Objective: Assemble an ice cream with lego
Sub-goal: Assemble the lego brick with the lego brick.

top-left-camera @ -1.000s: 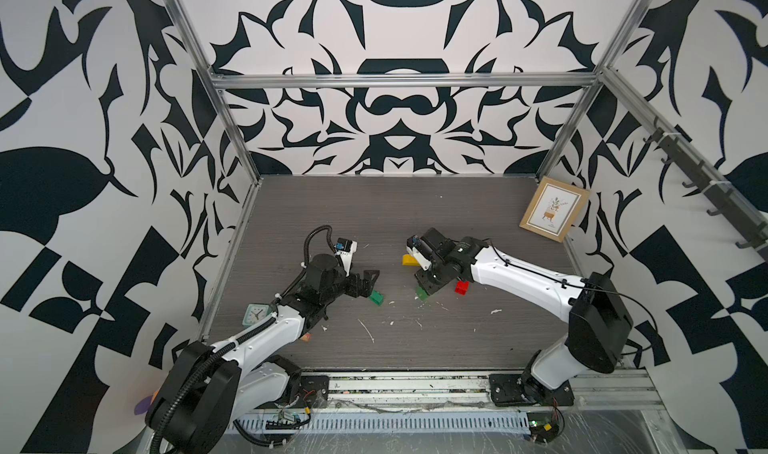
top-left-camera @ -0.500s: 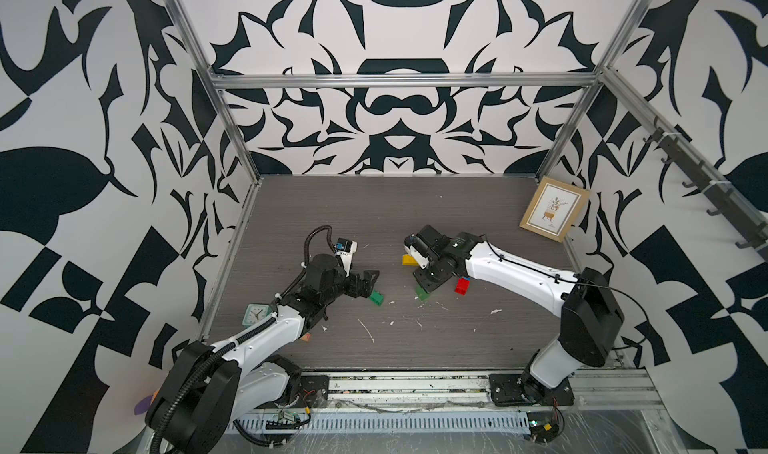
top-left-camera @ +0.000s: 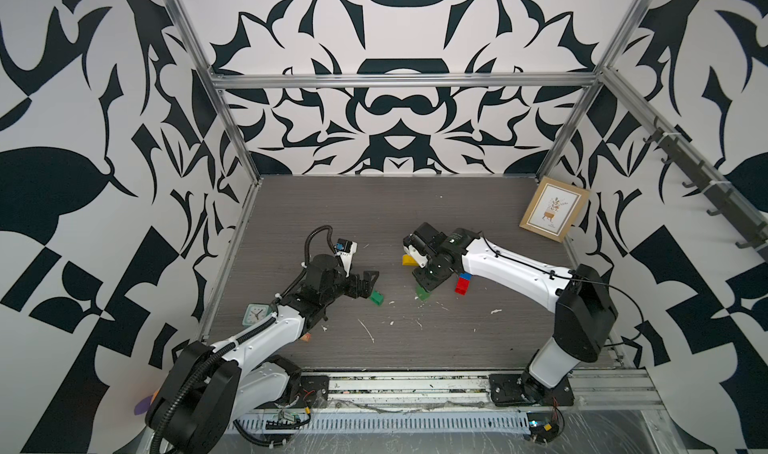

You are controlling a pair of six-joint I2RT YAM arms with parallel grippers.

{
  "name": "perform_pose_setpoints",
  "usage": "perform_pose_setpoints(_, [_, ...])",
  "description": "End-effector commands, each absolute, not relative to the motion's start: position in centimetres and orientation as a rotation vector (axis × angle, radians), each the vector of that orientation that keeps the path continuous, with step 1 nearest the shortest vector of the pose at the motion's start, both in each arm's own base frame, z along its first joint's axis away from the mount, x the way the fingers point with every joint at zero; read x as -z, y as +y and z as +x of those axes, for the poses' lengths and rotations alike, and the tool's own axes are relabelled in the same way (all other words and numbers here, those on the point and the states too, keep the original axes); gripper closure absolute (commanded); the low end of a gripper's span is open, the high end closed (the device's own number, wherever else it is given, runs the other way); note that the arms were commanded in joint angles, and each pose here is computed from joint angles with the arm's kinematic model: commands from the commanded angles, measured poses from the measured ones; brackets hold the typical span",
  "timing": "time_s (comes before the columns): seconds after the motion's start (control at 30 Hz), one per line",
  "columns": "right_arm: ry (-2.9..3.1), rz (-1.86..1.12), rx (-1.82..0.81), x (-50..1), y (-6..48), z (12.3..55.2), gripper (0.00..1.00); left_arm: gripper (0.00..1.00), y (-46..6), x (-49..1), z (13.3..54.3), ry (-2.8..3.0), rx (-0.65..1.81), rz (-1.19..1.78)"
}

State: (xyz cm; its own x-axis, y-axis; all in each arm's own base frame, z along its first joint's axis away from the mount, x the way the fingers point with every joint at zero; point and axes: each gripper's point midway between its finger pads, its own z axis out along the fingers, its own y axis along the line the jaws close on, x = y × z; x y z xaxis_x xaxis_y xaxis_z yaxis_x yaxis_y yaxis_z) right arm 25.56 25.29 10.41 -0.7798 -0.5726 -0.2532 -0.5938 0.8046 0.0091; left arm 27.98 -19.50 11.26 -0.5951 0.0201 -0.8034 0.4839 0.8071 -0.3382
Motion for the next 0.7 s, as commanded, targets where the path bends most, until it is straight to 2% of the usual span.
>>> perform_pose_setpoints(0.0, [2.898, -0.98, -0.022, -8.1, 22.7, 22.6, 0.76, 0.01, -19.9, -12.4, 28.5, 2.101, 0.685, 0.382])
perform_pose_setpoints(0.1, [2.868, -0.967, -0.063, -8.7, 23.4, 23.0, 0.76, 0.01, -19.9, -12.3, 28.5, 2.104, 0.683, 0.382])
perform_pose_setpoints(0.3, [2.897, -0.939, 0.083, -7.9, 22.1, 23.6, 0.74, 0.01, -19.8, -12.4, 28.4, 2.101, 0.679, 0.381])
perform_pose_setpoints(0.43, [2.893, -0.934, 0.067, -8.0, 22.4, 23.7, 0.72, 0.01, -19.8, -12.5, 28.4, 2.099, 0.682, 0.381])
perform_pose_setpoints(0.67, [2.81, -0.888, -0.049, -10.0, 24.2, 24.9, 0.54, 0.01, -19.8, -12.5, 28.4, 2.098, 0.681, 0.381])
